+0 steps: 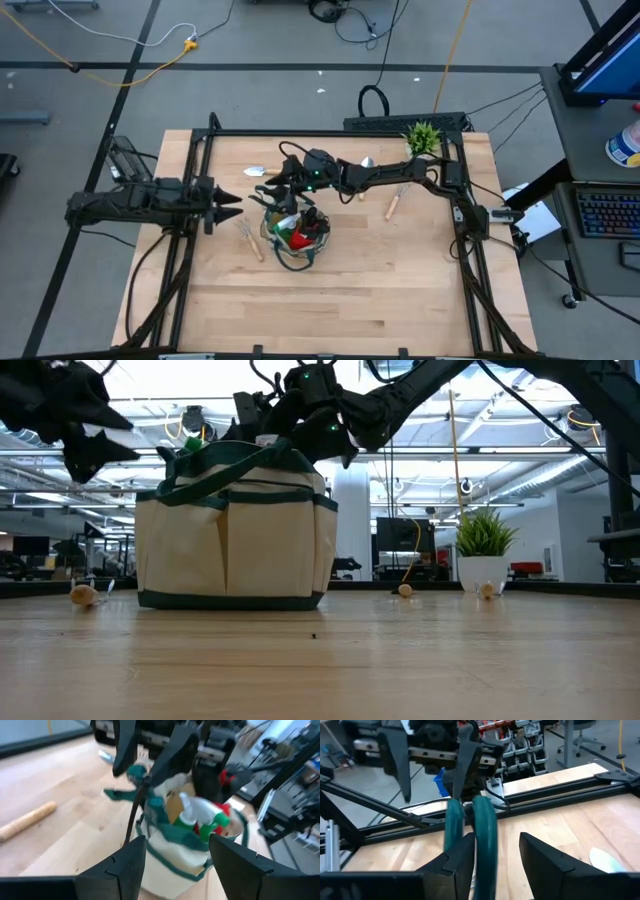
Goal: Pick & Place Garden tools in Gardening bag
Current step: Put the green shear scissors into the brown gardening bag
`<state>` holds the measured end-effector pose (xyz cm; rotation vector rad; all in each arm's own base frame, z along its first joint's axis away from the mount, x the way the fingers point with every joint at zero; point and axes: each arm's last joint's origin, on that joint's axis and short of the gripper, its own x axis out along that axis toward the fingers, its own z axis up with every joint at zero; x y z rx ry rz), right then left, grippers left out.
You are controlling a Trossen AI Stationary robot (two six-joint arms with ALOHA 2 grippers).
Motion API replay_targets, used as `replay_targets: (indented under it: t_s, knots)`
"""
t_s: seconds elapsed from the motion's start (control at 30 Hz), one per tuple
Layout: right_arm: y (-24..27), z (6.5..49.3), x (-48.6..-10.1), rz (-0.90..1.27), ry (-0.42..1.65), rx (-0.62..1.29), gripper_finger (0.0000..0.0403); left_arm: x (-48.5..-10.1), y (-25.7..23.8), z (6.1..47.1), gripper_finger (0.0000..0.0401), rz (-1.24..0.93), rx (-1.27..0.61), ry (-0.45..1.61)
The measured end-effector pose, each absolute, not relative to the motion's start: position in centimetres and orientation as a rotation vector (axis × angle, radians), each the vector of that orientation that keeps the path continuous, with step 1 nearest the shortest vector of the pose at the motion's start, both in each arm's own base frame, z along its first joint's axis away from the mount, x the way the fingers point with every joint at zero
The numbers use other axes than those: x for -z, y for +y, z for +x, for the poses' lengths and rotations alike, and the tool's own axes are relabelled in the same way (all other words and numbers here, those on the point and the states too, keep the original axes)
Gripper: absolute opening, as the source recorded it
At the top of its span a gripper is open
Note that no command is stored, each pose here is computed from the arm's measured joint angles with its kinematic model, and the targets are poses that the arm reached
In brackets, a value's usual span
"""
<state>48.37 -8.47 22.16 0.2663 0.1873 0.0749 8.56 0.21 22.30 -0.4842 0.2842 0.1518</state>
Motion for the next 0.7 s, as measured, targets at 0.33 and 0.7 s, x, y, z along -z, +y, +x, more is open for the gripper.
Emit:
replay_targets:
  t_s: [0.33, 0.7]
  knots:
    - [-8.9, 48.2, -21.7, 0.266, 0.232, -0.021, 0.0117, -21.7, 0.2, 10.9, 0.0225, -0.480, -0.176, 0.376]
    - [-8.0, 48.3, -21.5, 0.242, 0.253, -0.030, 0.0050, -21.2, 0.3, 12.0, 0.0225, -0.469, -0.229, 0.410]
